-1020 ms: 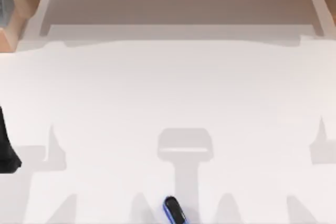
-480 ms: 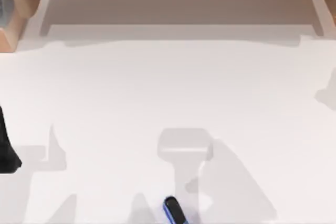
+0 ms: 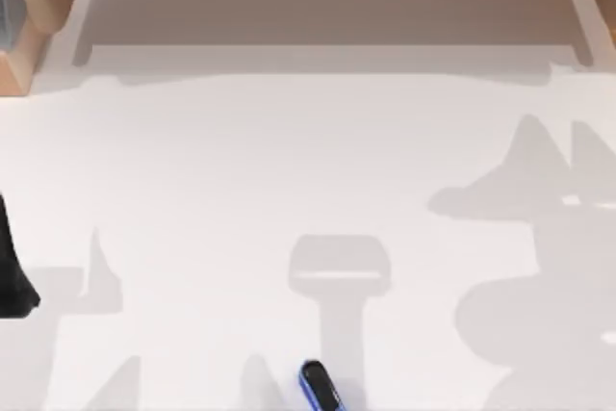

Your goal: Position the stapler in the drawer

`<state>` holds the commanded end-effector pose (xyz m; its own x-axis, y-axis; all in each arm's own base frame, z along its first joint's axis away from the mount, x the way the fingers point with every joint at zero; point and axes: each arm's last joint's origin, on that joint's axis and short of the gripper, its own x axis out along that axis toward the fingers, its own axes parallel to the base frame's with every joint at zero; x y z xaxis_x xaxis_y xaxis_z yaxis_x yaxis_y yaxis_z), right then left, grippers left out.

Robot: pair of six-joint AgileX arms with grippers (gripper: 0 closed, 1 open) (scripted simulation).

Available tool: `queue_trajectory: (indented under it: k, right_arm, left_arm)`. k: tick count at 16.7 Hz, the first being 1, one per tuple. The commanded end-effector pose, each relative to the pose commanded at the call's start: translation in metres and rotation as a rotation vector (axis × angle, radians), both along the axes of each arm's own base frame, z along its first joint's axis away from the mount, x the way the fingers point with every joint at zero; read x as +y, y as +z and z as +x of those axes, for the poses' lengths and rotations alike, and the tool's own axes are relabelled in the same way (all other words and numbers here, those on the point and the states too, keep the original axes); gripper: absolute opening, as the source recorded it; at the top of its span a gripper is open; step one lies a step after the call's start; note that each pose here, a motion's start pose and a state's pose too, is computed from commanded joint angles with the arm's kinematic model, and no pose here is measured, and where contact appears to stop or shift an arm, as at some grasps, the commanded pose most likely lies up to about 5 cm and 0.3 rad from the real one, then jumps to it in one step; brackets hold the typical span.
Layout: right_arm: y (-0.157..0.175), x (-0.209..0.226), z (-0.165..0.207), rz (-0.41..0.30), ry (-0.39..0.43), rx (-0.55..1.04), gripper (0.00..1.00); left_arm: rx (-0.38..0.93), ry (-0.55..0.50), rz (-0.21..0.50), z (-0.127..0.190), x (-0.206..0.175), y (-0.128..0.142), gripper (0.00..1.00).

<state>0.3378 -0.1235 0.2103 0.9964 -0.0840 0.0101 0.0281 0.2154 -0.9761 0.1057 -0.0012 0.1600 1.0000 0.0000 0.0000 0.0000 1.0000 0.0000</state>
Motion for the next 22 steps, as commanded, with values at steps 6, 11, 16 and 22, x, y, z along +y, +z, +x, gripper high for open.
queue_trajectory:
  k: [6,11,16,22]
  right_arm:
    - [-0.093,-0.047,0.055,-0.186,0.05,0.035,1.0]
    - [-0.121,-0.057,0.065,-0.218,0.073,0.02,1.0]
    - [-0.121,-0.055,0.066,-0.216,0.076,0.023,1.0]
    - [-0.121,-0.057,0.088,-0.218,0.073,0.02,1.0]
  left_arm:
    - [0.0,0.0,0.0,0.0,0.0,0.0,1.0]
    - [0.0,0.0,0.0,0.0,0.0,0.0,1.0]
    - [0.0,0.0,0.0,0.0,0.0,0.0,1.0]
    - [0.0,0.0,0.0,0.0,0.0,0.0,1.0]
